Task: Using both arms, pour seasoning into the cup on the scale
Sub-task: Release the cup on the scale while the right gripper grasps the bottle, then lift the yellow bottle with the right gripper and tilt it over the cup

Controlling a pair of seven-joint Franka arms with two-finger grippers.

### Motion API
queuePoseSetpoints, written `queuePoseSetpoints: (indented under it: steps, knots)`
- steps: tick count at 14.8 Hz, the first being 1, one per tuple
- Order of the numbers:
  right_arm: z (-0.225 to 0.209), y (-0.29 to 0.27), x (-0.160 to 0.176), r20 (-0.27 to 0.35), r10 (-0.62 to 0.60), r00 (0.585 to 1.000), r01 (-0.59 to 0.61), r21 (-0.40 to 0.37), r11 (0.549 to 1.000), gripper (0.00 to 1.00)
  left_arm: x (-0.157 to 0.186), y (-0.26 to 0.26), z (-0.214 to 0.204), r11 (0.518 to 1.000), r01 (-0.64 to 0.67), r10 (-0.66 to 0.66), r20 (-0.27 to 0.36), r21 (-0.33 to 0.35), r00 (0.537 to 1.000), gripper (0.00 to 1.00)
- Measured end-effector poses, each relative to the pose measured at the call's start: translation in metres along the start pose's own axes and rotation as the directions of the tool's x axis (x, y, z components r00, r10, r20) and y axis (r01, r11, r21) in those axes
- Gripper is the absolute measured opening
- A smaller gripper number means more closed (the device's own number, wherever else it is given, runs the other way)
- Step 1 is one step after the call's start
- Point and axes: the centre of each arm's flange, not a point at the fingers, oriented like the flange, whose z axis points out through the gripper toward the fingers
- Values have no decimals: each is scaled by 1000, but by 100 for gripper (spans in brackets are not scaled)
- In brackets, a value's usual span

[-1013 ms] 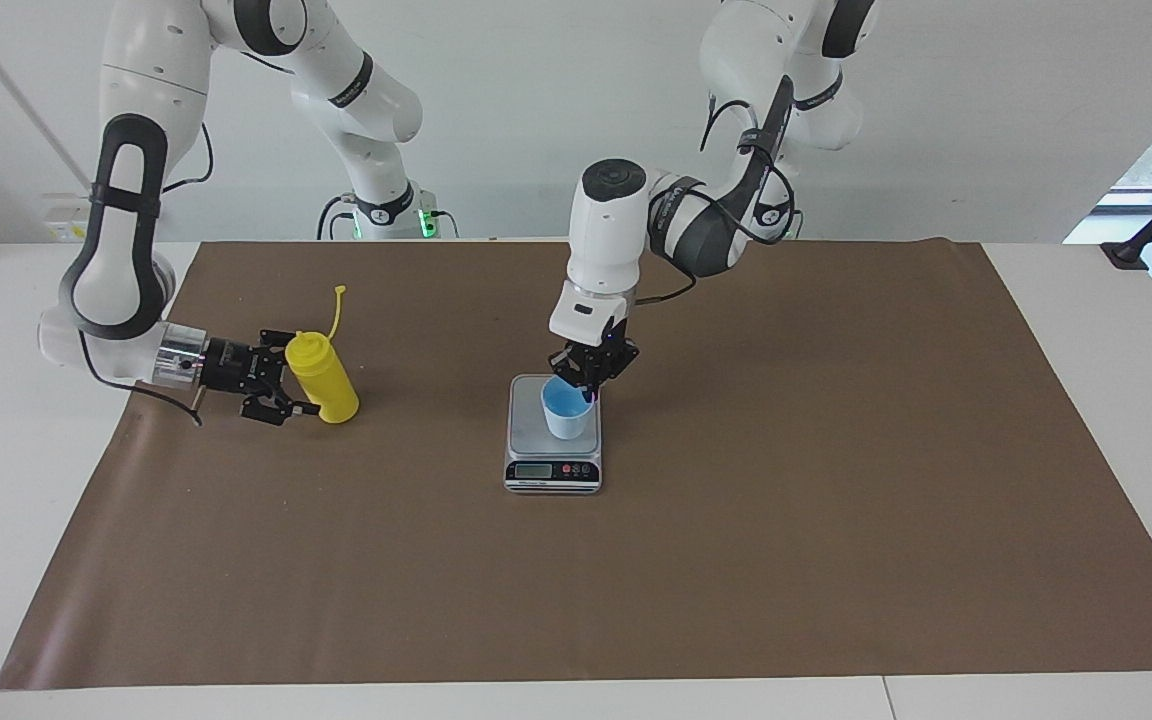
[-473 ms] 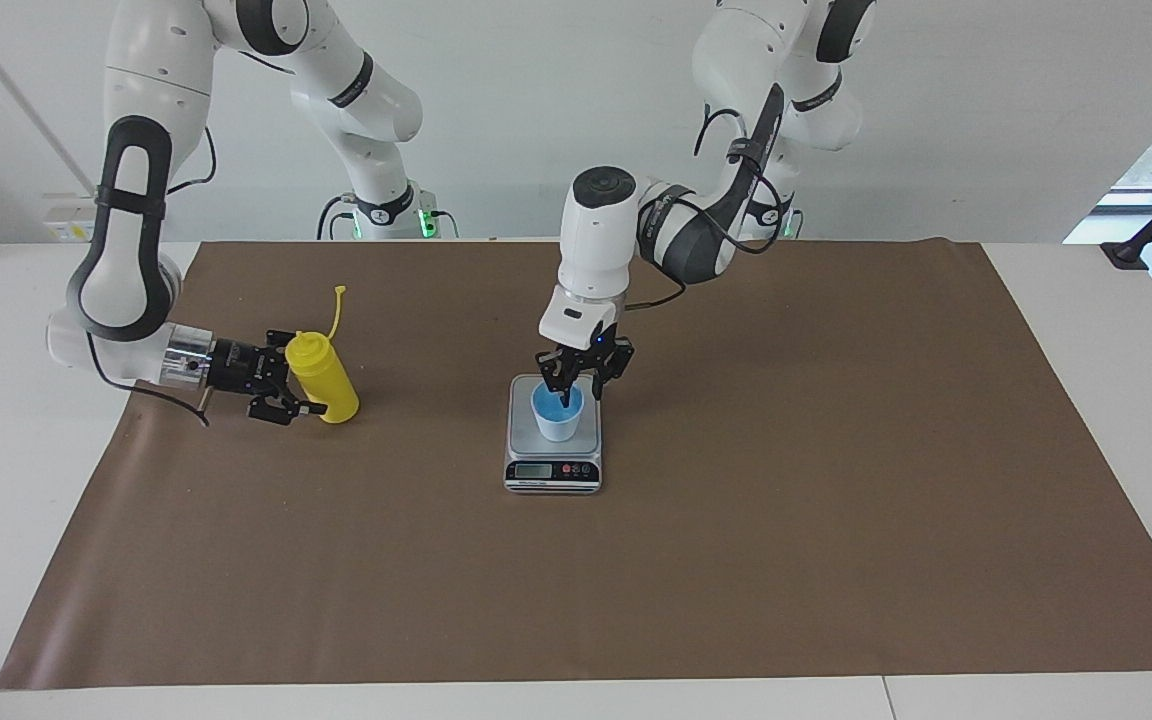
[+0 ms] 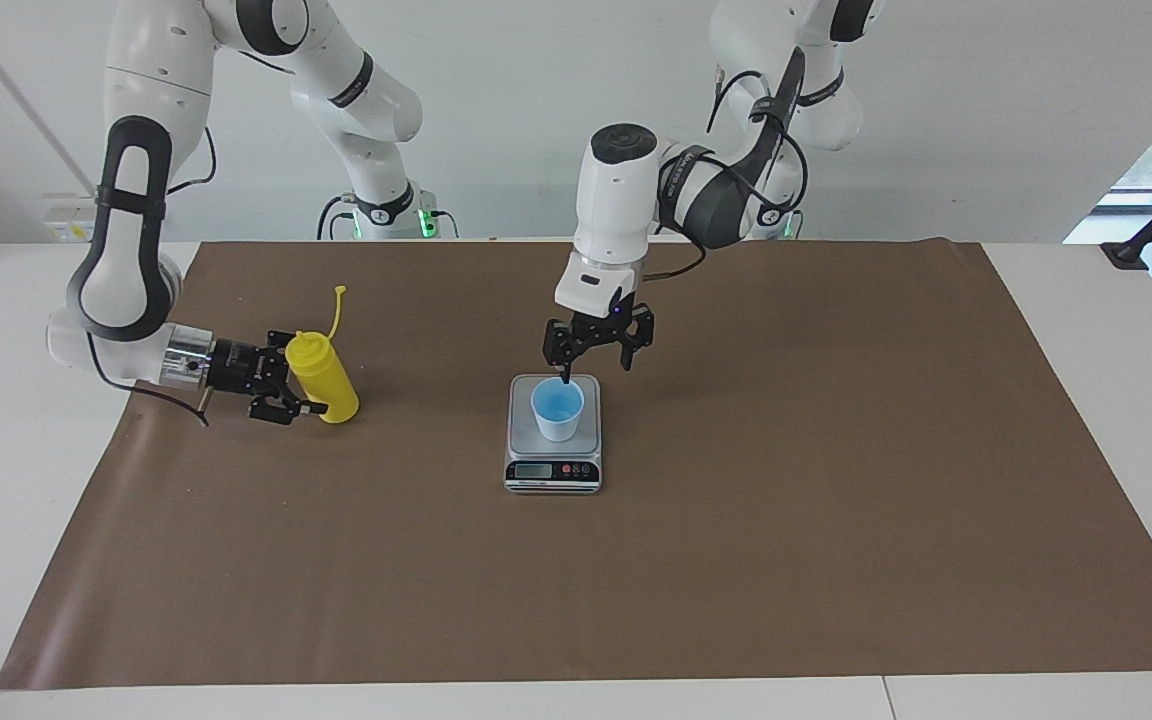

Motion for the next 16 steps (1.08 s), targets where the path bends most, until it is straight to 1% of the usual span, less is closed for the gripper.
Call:
queuePoseSetpoints:
  steps: [2, 3, 8, 10, 11, 12, 14, 16]
  knots:
    - [-1, 0, 0, -1, 0, 1000, 0, 3, 1000, 64, 14, -39, 1, 998, -56, 55, 9, 29, 998, 100]
    - [-1, 0, 0, -2, -1, 1000, 1, 4, 1000, 62, 24, -61, 3, 995, -89, 89, 15, 42, 996, 100]
    - [-1, -2, -2, -8, -5, 1000, 5, 6, 1000, 62, 89, -156, 1, 980, -183, 181, 25, 81, 983, 100]
    - [4, -8, -8, -22, -5, 1000, 6, 4, 1000, 61, 111, -189, -6, 978, -196, 195, 26, 67, 981, 100]
    - [6, -12, -14, -29, 3, 1000, -3, 2, 1000, 58, 119, -205, -11, 979, -197, 195, 34, 54, 980, 100]
    - [8, -18, -23, -37, 12, 999, -12, -2, 1000, 52, 126, -222, -17, 977, -206, 203, 53, 49, 978, 100]
    - [14, -34, -52, -83, 26, 996, -25, 11, 1000, 52, 134, -254, -36, 966, -254, 249, 93, 51, 964, 100]
    - [25, -48, -89, -132, 55, 990, -51, 33, 998, 52, 139, -283, -56, 953, -298, 290, 116, 53, 950, 100]
